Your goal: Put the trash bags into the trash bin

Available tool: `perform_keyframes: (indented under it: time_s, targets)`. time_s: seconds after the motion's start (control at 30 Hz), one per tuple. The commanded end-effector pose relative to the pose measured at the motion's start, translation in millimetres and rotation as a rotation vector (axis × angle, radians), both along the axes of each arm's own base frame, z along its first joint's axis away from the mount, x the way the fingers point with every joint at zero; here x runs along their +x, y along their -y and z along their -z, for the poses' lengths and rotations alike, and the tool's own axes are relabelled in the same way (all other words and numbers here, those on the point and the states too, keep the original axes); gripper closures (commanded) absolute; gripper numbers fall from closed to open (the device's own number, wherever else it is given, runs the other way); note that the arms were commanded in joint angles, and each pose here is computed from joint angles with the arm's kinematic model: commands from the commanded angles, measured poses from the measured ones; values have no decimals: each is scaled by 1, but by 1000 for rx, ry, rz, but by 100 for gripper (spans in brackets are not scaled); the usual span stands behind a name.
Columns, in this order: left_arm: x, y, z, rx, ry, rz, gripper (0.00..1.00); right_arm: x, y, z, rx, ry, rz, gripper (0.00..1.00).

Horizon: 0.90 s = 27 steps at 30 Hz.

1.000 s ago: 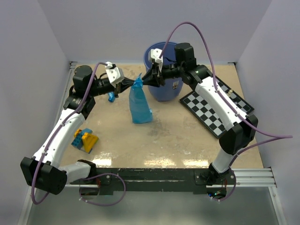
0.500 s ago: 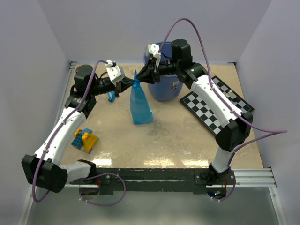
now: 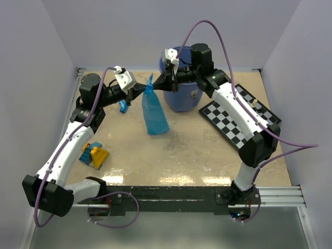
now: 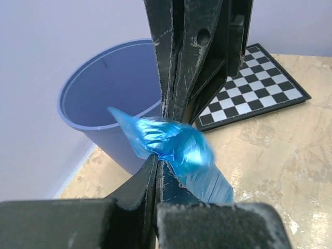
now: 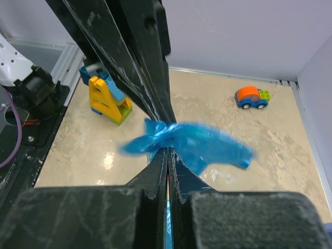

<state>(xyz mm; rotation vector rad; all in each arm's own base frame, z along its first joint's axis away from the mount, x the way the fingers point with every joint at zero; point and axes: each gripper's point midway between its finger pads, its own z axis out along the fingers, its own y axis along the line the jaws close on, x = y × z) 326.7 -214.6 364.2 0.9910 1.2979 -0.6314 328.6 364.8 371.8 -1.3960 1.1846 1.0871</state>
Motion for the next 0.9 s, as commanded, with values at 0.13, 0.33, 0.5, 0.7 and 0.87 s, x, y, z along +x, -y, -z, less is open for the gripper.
perform_keyframes:
  time_s: [0.13, 0.33, 0.5, 0.7, 0.87]
  targets:
    - [-7, -6, -18, -16, 79, -23, 100, 0, 18, -7, -15, 46, 50, 100]
    - [-9, 3, -15, -38, 34, 35, 100, 6, 4, -25, 43, 38, 30, 71]
    - [-6, 4, -16, -27, 40, 35, 100, -10, -10, -39, 78, 39, -57, 66]
    - [-5, 4, -19, -27, 46, 28, 100, -20, -19, -28, 62, 6, -87, 64]
    - [-4, 2, -24, -34, 58, 17, 100, -14, -18, -23, 47, 20, -49, 64]
